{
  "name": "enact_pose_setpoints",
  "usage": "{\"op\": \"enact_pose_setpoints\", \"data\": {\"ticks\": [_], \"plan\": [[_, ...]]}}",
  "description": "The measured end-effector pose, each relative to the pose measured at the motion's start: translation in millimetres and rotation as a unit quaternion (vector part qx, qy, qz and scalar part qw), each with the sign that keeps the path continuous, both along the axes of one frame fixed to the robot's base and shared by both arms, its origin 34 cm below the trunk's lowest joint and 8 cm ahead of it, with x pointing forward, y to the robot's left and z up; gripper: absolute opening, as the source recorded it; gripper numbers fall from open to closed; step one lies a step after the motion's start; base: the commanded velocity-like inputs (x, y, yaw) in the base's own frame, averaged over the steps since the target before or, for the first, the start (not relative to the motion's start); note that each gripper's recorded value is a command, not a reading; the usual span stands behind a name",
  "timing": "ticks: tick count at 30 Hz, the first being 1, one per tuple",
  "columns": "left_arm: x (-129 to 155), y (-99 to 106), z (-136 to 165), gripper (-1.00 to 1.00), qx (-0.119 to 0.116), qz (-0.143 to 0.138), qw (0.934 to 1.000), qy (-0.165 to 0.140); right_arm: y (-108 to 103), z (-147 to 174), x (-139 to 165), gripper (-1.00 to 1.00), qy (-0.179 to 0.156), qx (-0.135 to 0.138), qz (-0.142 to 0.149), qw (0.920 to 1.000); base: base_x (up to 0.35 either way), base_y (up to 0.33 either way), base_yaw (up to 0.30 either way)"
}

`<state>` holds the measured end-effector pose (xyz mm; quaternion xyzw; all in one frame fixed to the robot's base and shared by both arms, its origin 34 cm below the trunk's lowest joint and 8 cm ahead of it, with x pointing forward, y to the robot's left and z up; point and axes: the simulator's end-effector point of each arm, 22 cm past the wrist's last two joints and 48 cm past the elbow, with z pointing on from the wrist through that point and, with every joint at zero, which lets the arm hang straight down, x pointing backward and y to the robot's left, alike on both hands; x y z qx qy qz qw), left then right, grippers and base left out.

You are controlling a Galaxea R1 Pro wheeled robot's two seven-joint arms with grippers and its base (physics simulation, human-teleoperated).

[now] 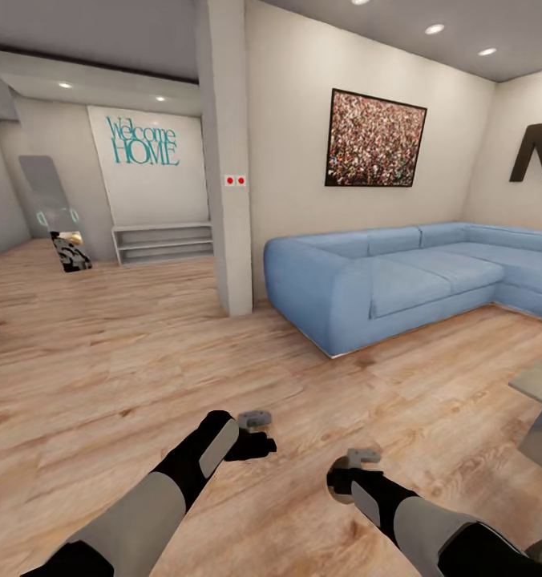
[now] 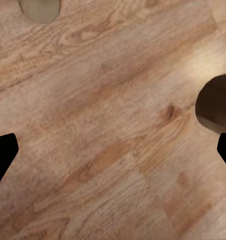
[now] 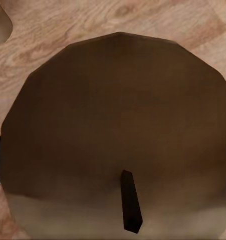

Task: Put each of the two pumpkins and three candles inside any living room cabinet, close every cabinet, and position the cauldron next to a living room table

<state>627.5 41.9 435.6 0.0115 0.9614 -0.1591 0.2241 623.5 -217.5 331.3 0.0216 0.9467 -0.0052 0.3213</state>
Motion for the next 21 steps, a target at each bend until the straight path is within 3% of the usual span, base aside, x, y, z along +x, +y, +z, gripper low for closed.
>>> {"op": "enact_pose_setpoints", "data": {"ticks": [21], "plan": [[0.2,-0.1,0.1,1.0,0.0,0.0,1.0,-0.001,-0.4,0.1,0.1,-1.0,0.0,0.0,0.0,1.0,0.322,0.018,0.013]]}}
